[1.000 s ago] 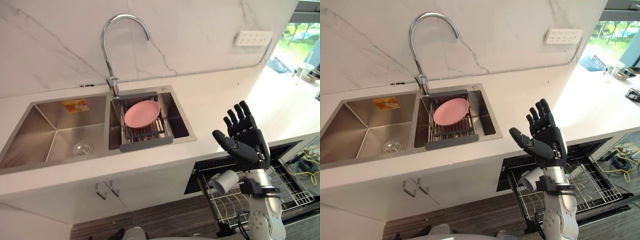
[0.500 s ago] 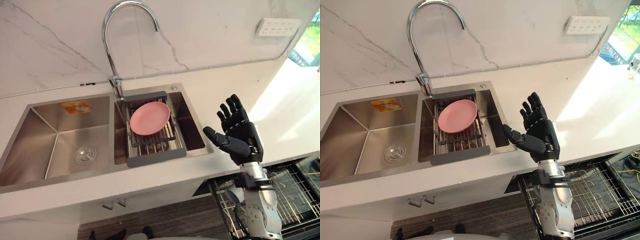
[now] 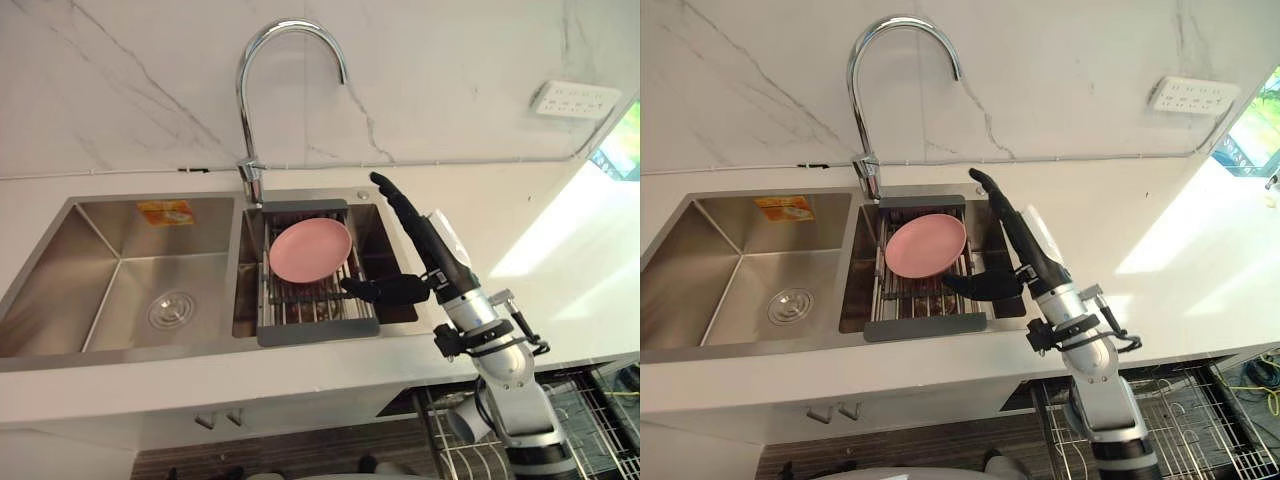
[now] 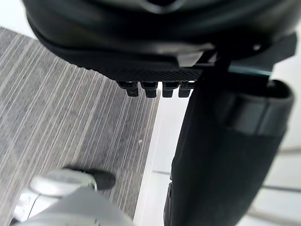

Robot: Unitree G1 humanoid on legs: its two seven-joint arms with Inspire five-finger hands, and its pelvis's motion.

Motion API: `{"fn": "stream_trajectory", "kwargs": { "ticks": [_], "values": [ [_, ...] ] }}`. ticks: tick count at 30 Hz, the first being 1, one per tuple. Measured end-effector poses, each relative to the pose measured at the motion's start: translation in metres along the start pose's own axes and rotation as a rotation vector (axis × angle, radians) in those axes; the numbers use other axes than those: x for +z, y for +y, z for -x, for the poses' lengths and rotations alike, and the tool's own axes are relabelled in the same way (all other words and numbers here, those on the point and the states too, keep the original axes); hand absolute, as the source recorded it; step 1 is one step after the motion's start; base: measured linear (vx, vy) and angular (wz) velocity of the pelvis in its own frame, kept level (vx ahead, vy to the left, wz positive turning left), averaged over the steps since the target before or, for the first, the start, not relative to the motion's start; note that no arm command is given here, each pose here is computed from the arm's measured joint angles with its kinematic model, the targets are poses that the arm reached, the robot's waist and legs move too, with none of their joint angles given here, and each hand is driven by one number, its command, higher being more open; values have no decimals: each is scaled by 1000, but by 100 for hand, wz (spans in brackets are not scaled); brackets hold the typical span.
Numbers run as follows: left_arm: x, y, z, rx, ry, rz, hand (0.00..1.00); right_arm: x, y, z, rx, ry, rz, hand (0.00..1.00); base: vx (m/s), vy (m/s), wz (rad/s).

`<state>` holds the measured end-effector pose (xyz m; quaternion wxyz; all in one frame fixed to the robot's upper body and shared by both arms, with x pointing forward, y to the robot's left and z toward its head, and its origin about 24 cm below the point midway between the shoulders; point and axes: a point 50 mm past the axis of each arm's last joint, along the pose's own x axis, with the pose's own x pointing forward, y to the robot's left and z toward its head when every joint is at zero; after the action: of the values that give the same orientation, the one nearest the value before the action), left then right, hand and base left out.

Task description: Walk over to the sink, pick up the cup, carry it to the dishwasher, place the cup inside the dishwasher, then close the dishwasher door

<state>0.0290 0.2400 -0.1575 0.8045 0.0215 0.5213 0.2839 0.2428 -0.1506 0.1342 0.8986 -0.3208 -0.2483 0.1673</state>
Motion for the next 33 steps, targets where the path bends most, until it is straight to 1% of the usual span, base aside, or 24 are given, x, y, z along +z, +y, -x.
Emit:
{"fn": "stream_trajectory", "kwargs": {
  "ticks": [2,6,11,14,15,20,23,28,33],
  "values": [
    [0,-5,1,-20,-2,-17,100,15,0,-14,49,-73,154,100,65,-32,3],
    [5,-8,0,-28,-18,-37,100,22,2,-26,102,-100,337,100,40,-12,6],
    [9,-10,-1,-30,-18,-47,100,17,13,-34,180,-55,503,100,0,-6,9],
    [7,-9,-1,-26,-3,-51,100,6,22,-39,227,11,621,100,-31,-11,9],
    [6,-9,-1,-25,3,-53,100,-5,27,-39,262,60,645,100,-28,-19,10],
    [5,-9,-1,-25,13,-56,100,-38,42,-32,363,229,703,100,-35,-17,9],
    [5,-9,-2,-25,20,-58,100,-48,45,-28,382,291,722,100,-29,-17,12],
    [8,-11,-2,-28,18,-58,100,-57,49,-26,391,358,751,100,-24,-8,5],
    [8,-11,-2,-28,20,-59,100,-66,53,-24,337,398,787,100,-45,-5,9]
  ]
}}
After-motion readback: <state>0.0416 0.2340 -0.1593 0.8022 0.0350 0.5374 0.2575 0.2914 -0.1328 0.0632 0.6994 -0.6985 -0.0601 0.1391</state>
